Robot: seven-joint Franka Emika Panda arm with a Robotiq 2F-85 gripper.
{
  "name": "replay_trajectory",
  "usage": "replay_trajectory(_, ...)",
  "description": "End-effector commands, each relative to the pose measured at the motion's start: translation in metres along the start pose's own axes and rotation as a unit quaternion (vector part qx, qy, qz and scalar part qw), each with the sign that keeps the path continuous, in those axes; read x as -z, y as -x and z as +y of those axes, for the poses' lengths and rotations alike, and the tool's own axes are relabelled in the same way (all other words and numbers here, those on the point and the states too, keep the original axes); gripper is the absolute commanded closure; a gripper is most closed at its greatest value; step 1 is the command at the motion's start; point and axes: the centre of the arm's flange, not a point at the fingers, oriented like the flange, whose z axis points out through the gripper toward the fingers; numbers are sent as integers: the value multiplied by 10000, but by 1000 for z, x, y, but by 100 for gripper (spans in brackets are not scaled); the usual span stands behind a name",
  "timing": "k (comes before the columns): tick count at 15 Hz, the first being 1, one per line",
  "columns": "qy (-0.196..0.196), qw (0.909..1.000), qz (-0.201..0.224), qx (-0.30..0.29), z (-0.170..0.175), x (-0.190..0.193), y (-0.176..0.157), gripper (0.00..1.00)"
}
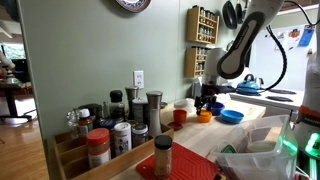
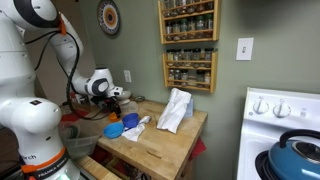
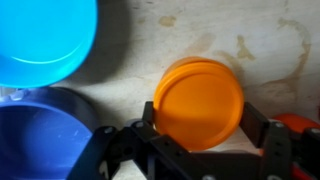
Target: Put the orange lid on the orange bowl
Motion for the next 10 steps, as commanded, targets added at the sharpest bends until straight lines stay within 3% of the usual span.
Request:
replay_trajectory(1,-73,9999,-12,71,2,-2,8,15)
replay_trajectory(10,-64,9999,-12,102,2,-2,11,15)
